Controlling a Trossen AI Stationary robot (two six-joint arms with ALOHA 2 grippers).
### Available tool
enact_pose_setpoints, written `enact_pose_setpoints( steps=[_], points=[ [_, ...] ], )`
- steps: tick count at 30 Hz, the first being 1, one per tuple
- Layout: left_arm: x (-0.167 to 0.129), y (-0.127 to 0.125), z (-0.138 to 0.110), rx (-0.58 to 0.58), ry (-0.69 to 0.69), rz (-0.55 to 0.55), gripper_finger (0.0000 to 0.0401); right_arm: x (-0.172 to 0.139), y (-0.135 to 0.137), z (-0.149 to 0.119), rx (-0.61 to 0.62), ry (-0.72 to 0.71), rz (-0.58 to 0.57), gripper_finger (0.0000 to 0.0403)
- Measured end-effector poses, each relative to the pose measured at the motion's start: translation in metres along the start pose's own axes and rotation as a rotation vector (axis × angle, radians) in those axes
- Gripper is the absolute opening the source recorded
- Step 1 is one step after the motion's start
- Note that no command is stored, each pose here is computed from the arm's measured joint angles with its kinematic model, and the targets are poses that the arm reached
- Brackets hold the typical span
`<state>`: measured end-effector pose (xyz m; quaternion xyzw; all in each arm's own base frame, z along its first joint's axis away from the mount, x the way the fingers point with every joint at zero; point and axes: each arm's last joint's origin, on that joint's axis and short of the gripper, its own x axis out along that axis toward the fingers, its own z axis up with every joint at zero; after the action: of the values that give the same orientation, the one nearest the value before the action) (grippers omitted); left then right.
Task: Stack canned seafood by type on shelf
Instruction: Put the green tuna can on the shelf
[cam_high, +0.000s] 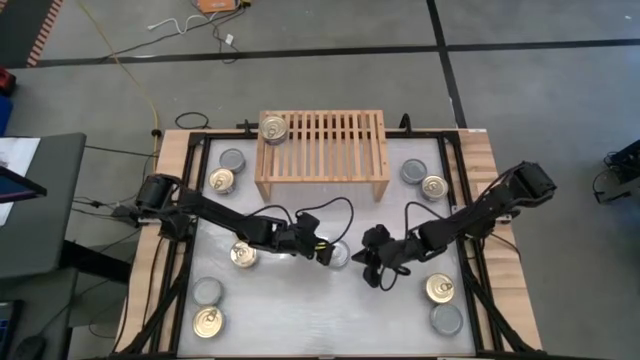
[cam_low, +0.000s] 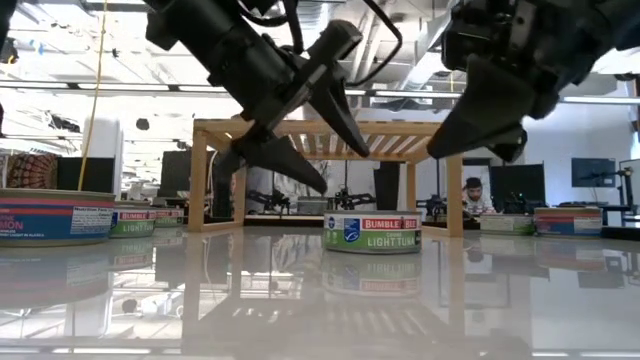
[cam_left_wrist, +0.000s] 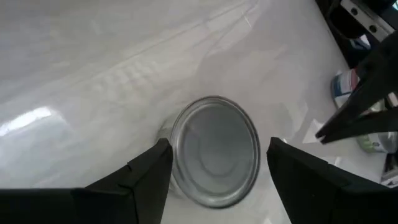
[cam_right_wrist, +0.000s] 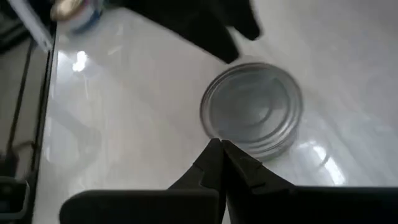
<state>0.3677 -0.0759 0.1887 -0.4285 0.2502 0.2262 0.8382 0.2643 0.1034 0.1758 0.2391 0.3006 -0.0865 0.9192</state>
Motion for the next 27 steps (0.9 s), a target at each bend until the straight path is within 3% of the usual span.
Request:
enact_pose_setpoints(
  steps=[7,11,20,27],
  points=[
    [-0.011,0.006,-0.011,-0.117,0.063,0.103,0.0249,0.015,-0.021,0.004,0.307,0.010,-0.103,0.0065],
    [-0.013,0.004,-0.017,-0.128,0.075,0.098,0.0249,0.027,-0.029,-0.002,0.416,0.078,-0.130,0.0105],
    [-0.013,0.002,-0.018,-0.110,0.075,0.091,0.0249,0.032,-0.032,-0.005,0.416,0.104,-0.136,0.0210],
    [-0.013,0.003,-0.018,-0.103,0.073,0.095,0.0249,0.034,-0.038,0.000,0.422,0.090,-0.152,0.0221]
  ],
)
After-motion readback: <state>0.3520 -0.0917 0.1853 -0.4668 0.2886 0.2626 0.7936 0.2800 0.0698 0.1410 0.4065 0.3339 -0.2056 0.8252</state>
